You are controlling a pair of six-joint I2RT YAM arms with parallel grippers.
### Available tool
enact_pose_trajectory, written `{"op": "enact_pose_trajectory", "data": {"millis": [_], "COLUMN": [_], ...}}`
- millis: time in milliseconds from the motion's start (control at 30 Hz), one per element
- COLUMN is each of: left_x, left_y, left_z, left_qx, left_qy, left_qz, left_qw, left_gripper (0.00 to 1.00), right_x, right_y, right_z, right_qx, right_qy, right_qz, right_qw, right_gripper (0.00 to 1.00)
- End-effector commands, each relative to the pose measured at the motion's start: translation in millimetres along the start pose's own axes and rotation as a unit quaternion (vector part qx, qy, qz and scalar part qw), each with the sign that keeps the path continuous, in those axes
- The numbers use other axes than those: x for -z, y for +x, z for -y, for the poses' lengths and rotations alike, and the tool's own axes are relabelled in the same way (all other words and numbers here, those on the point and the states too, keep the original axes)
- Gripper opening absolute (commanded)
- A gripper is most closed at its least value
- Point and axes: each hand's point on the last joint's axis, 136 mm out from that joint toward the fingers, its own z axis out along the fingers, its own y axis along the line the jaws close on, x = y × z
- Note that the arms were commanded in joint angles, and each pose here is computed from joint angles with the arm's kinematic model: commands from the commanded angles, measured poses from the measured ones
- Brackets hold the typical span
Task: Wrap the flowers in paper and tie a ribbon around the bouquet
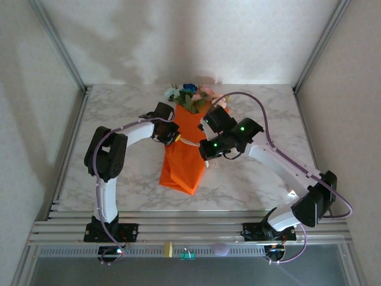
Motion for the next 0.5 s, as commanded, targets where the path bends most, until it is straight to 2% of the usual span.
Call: {"op": "enact_pose_trajectory", "data": {"millis": [0, 133, 267, 400, 467], "left_x": [3.1, 1.7, 2.9, 2.8, 3.5], "left_y": [8.1, 14.4, 17.5, 22.9, 25.3], "left_z": [23.1, 23.4, 17.9, 4.0, -0.8], "left_qx": [-0.021, -0.022, -0.022, -0.014, -0.008], "left_qy": [0.04, 0.062, 0.065, 0.064, 0.069], "left_qz": [-0.005, -0.016, -0.02, -0.028, -0.031], "left_qw": [0.999, 0.998, 0.997, 0.997, 0.997], "left_gripper": [0.0, 0.0, 0.0, 0.0, 0.0], "right_x": [7.0, 5.3, -3.4, -9.8, -13.9], "right_y": [-27.8, -57.8, -87.5, -130.7, -151.6], "right_z": [-30.3, -43.1, -32.9, -12.0, -8.4], "right_qx": [0.08, 0.101, 0.112, 0.108, 0.099], "right_qy": [-0.055, -0.07, -0.024, 0.036, 0.034], "right_qz": [0.025, 0.059, 0.092, 0.16, 0.187], "right_qw": [0.995, 0.991, 0.989, 0.981, 0.977], "right_gripper": [0.0, 0.0, 0.0, 0.0, 0.0]}}
